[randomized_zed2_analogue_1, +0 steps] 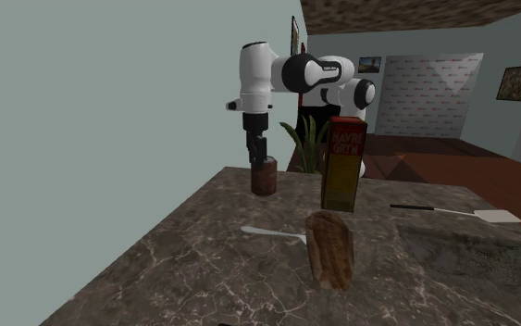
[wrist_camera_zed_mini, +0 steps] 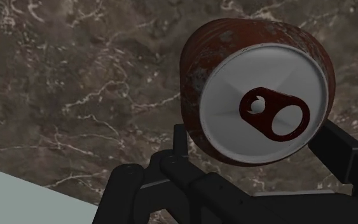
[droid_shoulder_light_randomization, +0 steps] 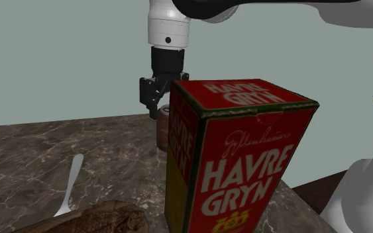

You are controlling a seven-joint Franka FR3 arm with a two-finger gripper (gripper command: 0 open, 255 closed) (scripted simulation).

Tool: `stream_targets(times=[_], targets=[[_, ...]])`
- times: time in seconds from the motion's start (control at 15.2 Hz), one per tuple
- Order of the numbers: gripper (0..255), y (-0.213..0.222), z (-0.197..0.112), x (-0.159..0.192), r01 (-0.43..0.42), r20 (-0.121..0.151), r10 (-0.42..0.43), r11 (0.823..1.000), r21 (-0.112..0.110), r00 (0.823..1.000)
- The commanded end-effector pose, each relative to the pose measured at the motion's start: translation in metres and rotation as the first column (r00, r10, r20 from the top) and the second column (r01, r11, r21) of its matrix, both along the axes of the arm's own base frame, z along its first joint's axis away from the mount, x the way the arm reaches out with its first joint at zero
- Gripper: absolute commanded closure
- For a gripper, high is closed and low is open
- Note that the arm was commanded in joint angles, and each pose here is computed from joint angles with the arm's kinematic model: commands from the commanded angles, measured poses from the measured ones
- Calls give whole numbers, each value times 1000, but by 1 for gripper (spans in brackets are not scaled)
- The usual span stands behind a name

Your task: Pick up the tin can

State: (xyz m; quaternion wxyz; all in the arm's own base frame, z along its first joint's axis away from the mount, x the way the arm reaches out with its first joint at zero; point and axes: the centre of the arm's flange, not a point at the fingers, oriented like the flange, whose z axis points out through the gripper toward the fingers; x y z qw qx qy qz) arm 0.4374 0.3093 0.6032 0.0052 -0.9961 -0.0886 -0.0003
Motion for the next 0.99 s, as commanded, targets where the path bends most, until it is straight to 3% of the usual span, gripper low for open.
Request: stream_targets(times=[0.0, 0.33, 0.92], targets=[[255, 0, -1, 0, 0, -2, 0, 1000, -1, 1000], [255, 0, -1, -1, 0, -2, 0, 1000, -1, 1000], [255, 0, 47, -1, 0, -2, 0, 1000, -1, 1000]])
